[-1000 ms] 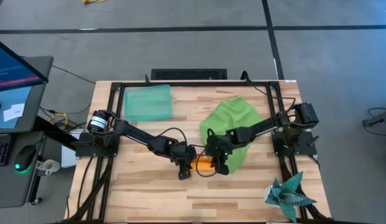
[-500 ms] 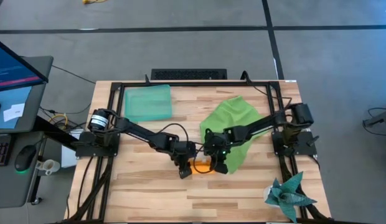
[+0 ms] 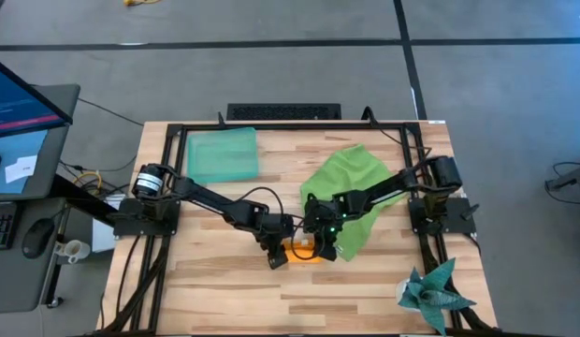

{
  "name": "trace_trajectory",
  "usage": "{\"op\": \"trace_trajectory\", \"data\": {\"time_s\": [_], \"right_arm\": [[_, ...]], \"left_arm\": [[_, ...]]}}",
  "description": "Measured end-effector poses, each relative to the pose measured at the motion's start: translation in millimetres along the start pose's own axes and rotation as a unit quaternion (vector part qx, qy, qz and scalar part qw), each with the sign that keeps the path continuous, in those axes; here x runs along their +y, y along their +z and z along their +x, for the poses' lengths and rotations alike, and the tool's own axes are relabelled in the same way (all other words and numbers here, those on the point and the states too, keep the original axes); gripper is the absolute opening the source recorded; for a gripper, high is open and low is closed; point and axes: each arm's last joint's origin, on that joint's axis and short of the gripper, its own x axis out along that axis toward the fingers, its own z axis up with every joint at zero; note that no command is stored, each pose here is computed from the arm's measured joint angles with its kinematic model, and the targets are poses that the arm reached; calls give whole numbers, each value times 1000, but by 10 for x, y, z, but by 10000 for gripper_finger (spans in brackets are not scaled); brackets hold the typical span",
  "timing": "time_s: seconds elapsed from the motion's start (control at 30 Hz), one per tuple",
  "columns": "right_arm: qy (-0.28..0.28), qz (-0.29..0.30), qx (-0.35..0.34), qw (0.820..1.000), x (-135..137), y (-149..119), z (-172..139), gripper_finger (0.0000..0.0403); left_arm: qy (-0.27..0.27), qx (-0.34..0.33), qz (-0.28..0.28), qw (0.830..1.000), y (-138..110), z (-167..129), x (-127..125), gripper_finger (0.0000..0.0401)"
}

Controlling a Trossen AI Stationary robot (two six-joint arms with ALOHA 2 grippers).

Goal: Roll microfiber towels into tight, uniform cylinder then place into a basket
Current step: Roll the yellow microfiber cloth

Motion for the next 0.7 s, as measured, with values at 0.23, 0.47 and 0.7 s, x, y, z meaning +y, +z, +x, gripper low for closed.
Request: {"op": "trace_trajectory", "data": {"time_s": [0.23, 0.47, 0.7], "right_arm": [[-1, 0, 0, 1000, -2, -1, 0, 17], [1, -2, 1, 1000, -5, -4, 1, 17], [1, -3, 2, 1000, -6, -6, 2, 14]], "left_arm": [[1, -2, 29, 1000, 10, -4, 14, 142], [-18, 28, 45, 998, 37, -46, 105, 179], [-9, 39, 46, 998, 1, -75, 98, 177]]}}
